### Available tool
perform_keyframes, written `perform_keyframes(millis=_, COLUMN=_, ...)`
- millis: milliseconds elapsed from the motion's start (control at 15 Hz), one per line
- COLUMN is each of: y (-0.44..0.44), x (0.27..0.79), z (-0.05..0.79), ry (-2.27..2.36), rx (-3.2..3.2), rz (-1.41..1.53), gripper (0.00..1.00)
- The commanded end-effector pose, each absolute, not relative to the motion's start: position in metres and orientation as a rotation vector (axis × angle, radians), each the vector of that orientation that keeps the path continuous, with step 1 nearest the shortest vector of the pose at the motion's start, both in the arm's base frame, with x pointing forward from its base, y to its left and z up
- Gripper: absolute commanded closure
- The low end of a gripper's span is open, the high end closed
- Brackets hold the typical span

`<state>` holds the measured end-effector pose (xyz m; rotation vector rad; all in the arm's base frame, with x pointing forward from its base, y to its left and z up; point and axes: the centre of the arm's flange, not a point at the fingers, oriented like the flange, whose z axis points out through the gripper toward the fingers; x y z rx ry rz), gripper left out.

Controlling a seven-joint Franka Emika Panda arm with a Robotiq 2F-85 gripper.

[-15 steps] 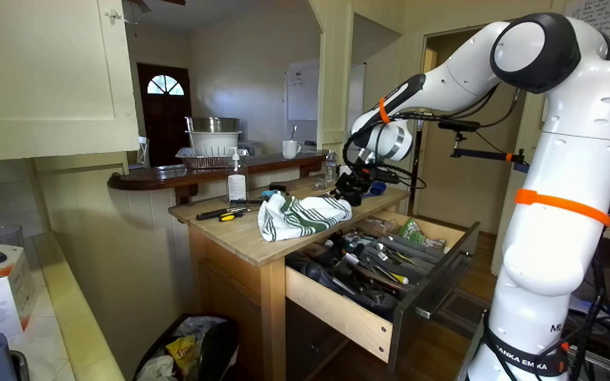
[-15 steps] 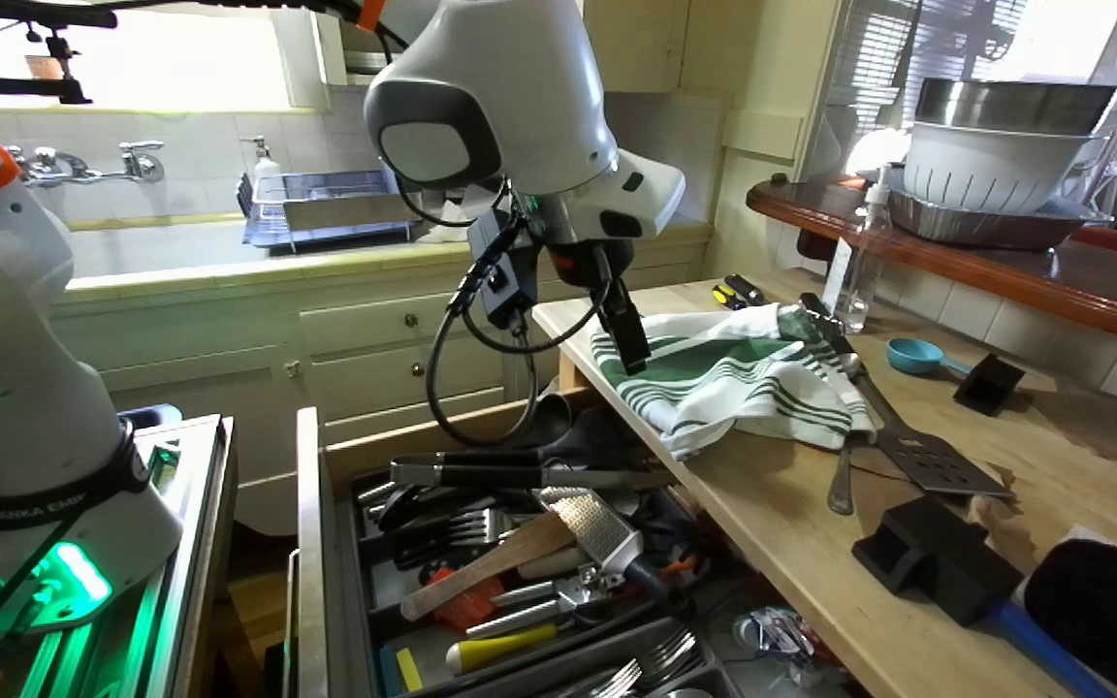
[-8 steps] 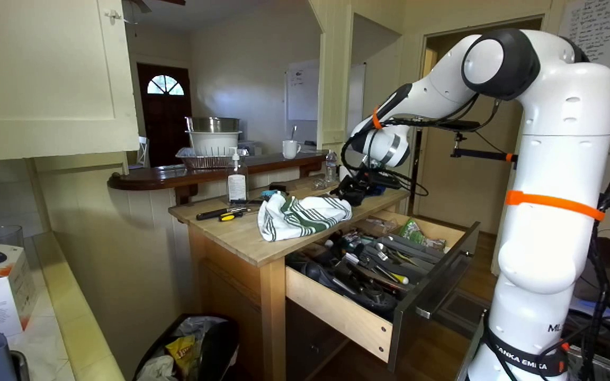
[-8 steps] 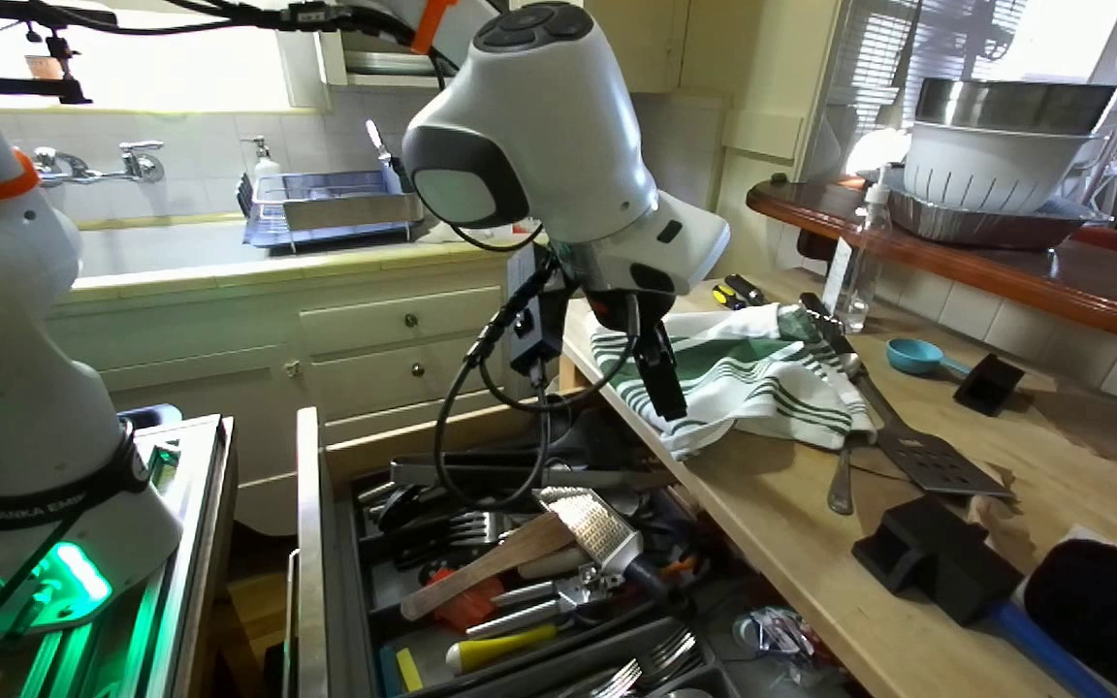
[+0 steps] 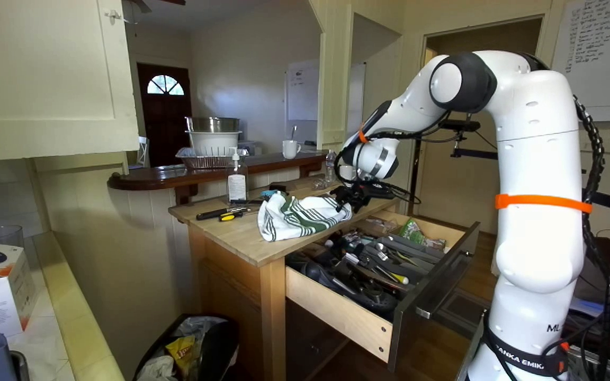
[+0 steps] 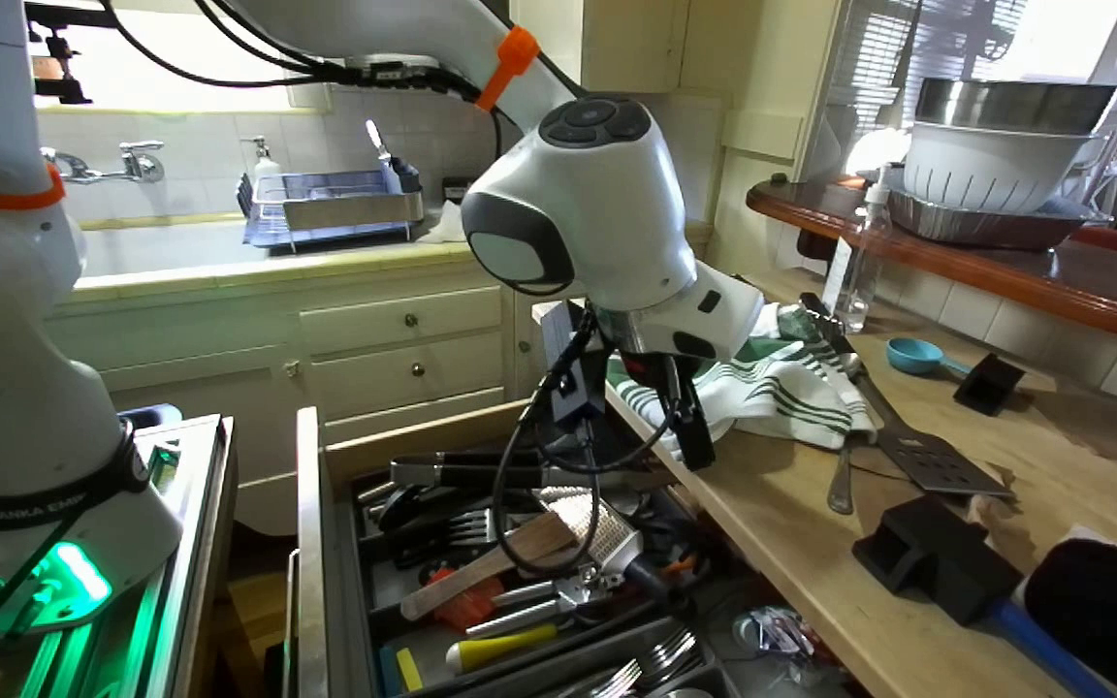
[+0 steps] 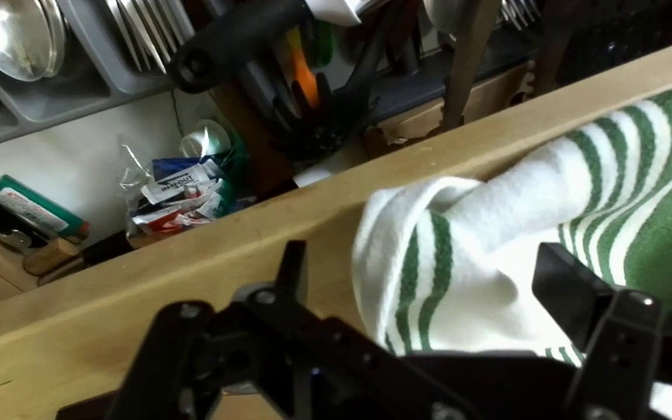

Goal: Fold the tea towel and move it to the right

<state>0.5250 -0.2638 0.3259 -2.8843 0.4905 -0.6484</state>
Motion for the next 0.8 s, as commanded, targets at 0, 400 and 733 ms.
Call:
perform_keyframes(millis=0, y=-0.265, x=0.543, z=0.305, ry=0.448, rx=-2.861, rz=-0.660, gripper=0.32)
perform_keyframes(millis=400, y=-0.261, x=0.548, z=0.299, ry=0.443, rx=-2.859, rz=-0.643, gripper=0.80)
perform_keyframes(millis=733, y=-0.252, x=0.552, z=0.319, ry=0.445, rx=-2.879, rz=-0.668, gripper=1.00)
